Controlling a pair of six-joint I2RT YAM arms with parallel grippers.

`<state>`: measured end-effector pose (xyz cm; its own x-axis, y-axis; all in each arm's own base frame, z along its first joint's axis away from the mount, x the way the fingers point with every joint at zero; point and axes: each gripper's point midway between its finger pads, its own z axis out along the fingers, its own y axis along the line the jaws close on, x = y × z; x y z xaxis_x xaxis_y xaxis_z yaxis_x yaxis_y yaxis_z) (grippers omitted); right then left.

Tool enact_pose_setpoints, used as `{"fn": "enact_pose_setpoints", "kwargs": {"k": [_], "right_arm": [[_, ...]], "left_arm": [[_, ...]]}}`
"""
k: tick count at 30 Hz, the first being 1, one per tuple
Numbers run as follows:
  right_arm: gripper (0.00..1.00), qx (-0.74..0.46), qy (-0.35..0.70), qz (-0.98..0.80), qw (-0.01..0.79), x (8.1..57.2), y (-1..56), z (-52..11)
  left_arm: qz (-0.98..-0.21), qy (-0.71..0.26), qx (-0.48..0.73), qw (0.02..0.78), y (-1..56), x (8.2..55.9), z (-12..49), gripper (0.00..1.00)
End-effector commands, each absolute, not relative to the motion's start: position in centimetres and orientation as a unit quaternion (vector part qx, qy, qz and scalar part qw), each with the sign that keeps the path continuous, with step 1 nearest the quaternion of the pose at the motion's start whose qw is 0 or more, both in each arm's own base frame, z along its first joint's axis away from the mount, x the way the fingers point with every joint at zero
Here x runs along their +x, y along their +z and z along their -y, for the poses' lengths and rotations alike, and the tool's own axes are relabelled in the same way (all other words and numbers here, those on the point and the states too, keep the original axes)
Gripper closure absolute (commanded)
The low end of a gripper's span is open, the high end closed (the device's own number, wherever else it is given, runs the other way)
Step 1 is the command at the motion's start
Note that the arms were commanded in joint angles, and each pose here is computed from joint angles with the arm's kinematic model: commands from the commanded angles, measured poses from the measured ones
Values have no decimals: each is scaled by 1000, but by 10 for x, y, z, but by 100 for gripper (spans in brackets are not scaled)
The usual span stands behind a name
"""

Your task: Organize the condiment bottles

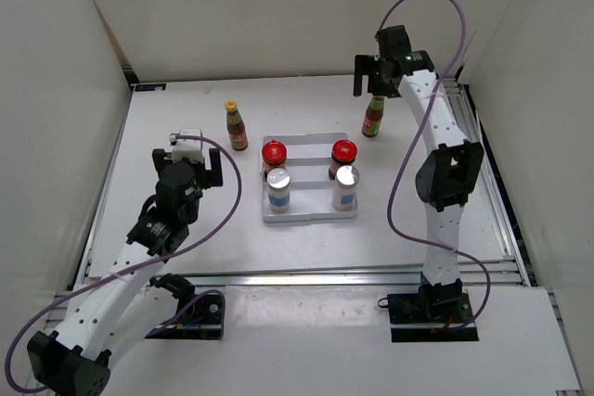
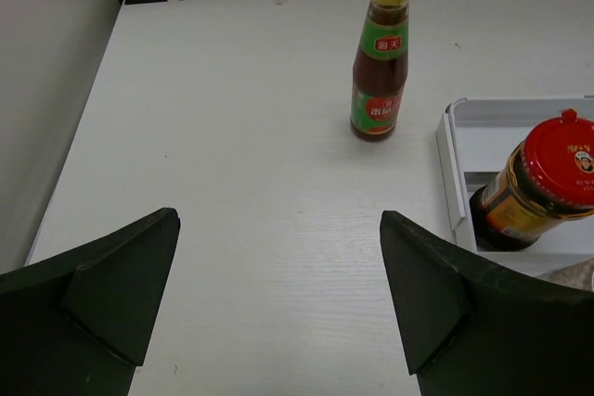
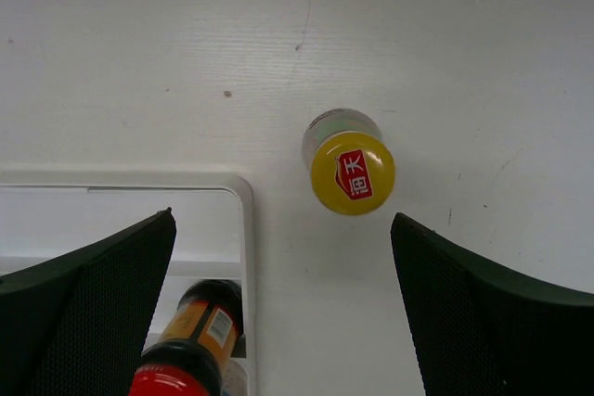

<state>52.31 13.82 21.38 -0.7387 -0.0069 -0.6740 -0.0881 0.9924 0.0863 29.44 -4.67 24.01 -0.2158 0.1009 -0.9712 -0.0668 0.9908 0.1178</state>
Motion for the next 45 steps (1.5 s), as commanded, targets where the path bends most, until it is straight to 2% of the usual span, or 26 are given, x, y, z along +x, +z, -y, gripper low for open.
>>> {"fn": "enact_pose_setpoints", "kwargs": {"k": [1,3,11,14,15,16,18,19,21,22,25,28,32,37,43,45], "right_arm": [[0,-16,46,-923,382,538,222,-126],[0,-6,41,-933,357,539,196,-122],[0,10,31,-938,345,554,158,-113],[10,5,28,-940,341,560,146,-114],[14,8,32,-940,338,562,143,-111],[24,6,36,-941,337,564,140,-113],[34,11,37,-941,337,564,140,-113],[45,11,37,-941,337,564,140,-113],[55,14,30,-941,338,564,140,-111],[66,18,20,-940,341,563,144,-106],[81,31,-5,-930,367,559,171,-94],[93,34,-12,-911,410,555,214,-97],[99,15,7,-886,463,545,274,-116],[100,-50,57,-872,483,524,304,-165],[100,-119,115,-872,461,496,298,-218],[100,-147,123,-877,441,489,280,-232]], "left_arm": [[-758,76,-10,648,251,291,38,0],[-758,79,-13,648,251,291,36,0],[-764,75,-3,641,246,294,41,0],[-766,77,-2,638,242,294,41,0],[-769,79,0,635,239,295,41,0],[-769,81,3,635,239,295,41,0],[-768,85,1,635,239,294,39,0],[-771,87,2,631,237,295,40,0],[-771,87,2,631,237,296,40,0],[-773,88,4,628,235,296,40,0],[-773,85,7,628,234,297,42,0],[-773,82,3,629,234,297,42,0],[-778,85,7,622,228,297,43,0],[-778,85,7,622,228,297,43,0],[-778,89,4,622,228,297,41,0],[-778,89,4,622,228,297,41,0]]}}
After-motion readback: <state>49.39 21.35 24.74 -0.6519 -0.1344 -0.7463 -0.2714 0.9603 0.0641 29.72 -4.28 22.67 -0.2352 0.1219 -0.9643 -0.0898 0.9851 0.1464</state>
